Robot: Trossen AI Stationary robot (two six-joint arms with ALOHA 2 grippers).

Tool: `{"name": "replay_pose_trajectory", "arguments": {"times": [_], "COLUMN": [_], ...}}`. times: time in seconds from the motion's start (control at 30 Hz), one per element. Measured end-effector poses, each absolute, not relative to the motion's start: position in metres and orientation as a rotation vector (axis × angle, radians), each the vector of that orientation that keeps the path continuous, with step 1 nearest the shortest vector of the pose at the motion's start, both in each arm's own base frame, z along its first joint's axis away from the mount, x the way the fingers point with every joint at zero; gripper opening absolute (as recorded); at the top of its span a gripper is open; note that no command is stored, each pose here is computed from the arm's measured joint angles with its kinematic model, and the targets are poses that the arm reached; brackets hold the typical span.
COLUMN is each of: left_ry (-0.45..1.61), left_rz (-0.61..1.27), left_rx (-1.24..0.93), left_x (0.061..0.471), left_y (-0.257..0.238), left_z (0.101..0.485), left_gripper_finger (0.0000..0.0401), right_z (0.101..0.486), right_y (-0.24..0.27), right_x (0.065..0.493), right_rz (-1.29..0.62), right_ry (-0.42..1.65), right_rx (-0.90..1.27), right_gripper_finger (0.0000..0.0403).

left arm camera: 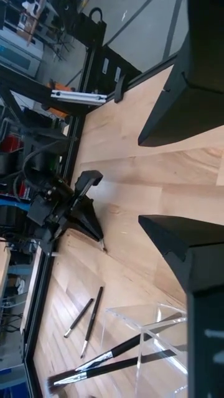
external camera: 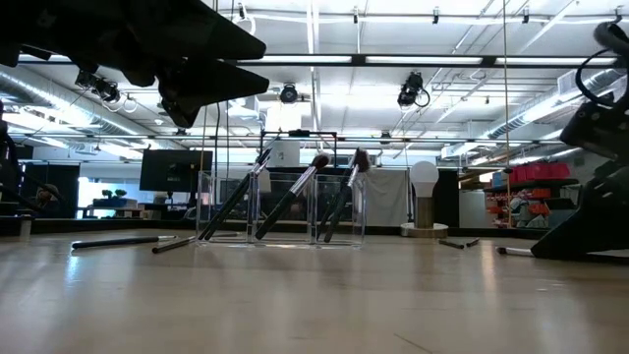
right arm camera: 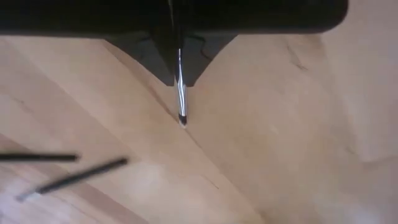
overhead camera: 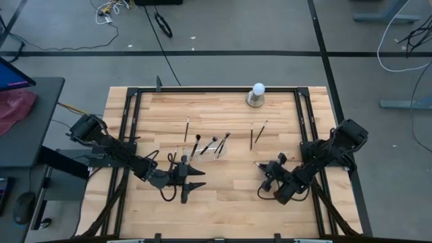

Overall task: Put items in baskets/containers
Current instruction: Put the eyeshadow brush into the transparent organizer

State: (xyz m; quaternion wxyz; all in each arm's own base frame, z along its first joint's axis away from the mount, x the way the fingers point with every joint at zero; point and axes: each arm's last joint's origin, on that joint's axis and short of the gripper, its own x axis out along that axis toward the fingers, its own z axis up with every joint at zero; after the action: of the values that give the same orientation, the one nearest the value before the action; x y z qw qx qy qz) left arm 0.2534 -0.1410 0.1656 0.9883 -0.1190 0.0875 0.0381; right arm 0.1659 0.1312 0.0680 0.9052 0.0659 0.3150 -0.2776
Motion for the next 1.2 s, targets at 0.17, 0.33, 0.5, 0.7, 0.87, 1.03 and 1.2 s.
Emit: {"name": "replay_pose_trajectory", "arguments": {"times": [0.17, 0.33, 0.5, 0.7, 0.87, 1.03, 1.2], "left_ry": [0.168, 0.153, 0.134, 0.067, 0.006, -0.063, -0.08], "left_rz": [0.063, -0.022, -0.104, -0.078, -0.058, -0.107, -0.103], "left_rx": [-0.19, -0.09, 0.025, 0.133, 0.17, 0.199, 0.187], "left_x": [0.254, 0.263, 0.288, 0.326, 0.34, 0.34, 0.341], "left_y": [-0.142, -0.153, -0.174, -0.191, -0.193, -0.198, -0.195], "left_z": [0.167, 0.172, 0.17, 0.183, 0.201, 0.209, 0.21], "left_gripper_finger": [0.0197, 0.0197, 0.0197, 0.0197, 0.0197, 0.0197, 0.0183], "right_z": [0.085, 0.126, 0.161, 0.179, 0.184, 0.183, 0.183], "right_y": [0.156, 0.171, 0.174, 0.186, 0.193, 0.193, 0.193], "right_x": [0.192, 0.216, 0.226, 0.243, 0.249, 0.25, 0.25], "right_rz": [-0.335, -0.127, 0.022, 0.172, 0.201, 0.205, 0.205], "right_ry": [0.499, 0.195, -0.044, -0.094, -0.076, -0.067, -0.065], "right_rx": [0.215, 0.171, 0.1, 0.044, -0.006, -0.012, -0.013], "right_gripper_finger": [0.0005, 0.0004, 0.0004, 0.0004, 0.0004, 0.0004, 0.0004]}}
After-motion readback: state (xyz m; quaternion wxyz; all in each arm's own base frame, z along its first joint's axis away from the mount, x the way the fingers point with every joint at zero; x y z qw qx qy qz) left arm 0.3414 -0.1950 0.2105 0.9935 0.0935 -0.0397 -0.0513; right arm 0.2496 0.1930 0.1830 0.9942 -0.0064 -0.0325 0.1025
